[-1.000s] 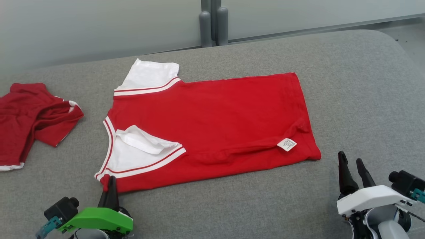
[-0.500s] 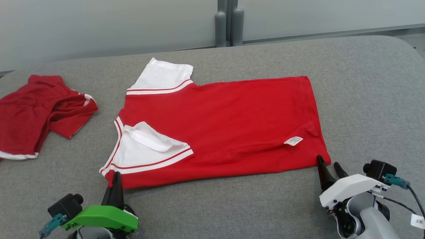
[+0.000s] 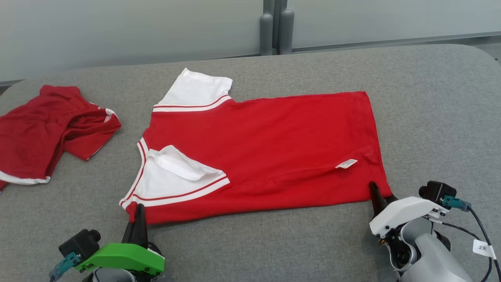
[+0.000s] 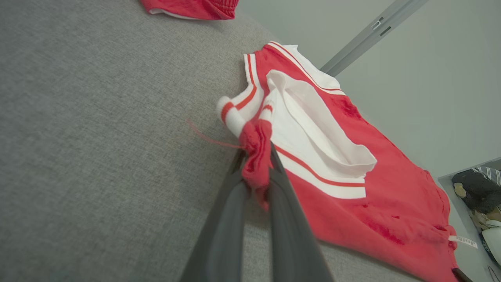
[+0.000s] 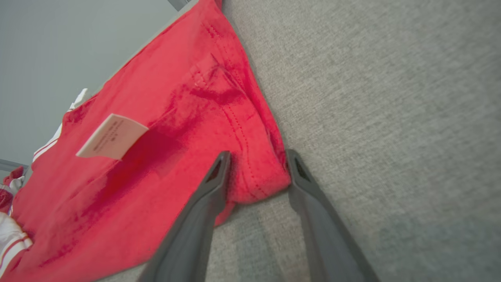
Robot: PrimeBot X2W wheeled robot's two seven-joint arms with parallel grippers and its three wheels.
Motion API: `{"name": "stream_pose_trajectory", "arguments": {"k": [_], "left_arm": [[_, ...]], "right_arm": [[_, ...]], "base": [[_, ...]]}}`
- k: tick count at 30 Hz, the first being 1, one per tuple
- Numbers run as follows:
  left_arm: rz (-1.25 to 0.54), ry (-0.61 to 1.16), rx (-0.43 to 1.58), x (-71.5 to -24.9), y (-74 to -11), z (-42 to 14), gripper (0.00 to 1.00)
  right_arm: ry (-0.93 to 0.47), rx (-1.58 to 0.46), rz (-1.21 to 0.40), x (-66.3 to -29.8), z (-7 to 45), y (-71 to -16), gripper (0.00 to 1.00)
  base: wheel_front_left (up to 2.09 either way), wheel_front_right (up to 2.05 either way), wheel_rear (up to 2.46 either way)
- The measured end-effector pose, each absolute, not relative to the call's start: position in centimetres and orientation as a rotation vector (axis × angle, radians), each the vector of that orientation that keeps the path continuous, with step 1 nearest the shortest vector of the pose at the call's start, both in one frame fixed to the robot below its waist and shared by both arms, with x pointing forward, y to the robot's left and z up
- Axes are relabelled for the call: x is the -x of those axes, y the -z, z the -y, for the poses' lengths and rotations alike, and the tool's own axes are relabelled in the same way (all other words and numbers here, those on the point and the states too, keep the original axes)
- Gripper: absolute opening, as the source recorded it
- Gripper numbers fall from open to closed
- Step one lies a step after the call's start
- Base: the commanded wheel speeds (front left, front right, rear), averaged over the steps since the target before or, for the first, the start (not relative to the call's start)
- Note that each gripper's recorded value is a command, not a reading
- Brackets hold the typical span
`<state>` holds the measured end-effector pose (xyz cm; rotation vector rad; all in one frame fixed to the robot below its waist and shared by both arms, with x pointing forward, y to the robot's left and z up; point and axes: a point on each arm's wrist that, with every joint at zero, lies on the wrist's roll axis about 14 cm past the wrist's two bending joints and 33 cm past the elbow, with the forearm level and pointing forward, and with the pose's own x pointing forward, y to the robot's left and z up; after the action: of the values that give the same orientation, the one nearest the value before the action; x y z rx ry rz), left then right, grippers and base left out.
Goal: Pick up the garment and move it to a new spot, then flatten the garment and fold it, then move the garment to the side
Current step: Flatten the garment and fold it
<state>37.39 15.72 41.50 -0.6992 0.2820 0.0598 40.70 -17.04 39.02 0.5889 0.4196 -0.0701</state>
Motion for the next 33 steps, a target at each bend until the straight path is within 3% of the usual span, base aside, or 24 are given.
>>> {"name": "stream_pose_trajectory", "arguments": {"k": [3,14,33], "left_arm": [[-0.284,-0.059,0.699,-37.4,-41.5,-15.7,0.0],[-0.252,-0.03,0.698,-36.9,-42.6,-15.2,0.0],[-0.336,-0.029,0.709,-31.7,-41.4,-13.4,0.0]], "right_arm": [[0.076,-0.605,-0.414,-40.8,17.0,-39.1,0.0],[0.095,-0.635,-0.328,-41.0,17.4,-40.6,0.0],[0.183,-0.654,-0.305,-34.8,21.3,-40.3,0.0]], "base": [[0.0,0.0,0.0],[0.0,0.0,0.0],[0.0,0.0,0.0]]}}
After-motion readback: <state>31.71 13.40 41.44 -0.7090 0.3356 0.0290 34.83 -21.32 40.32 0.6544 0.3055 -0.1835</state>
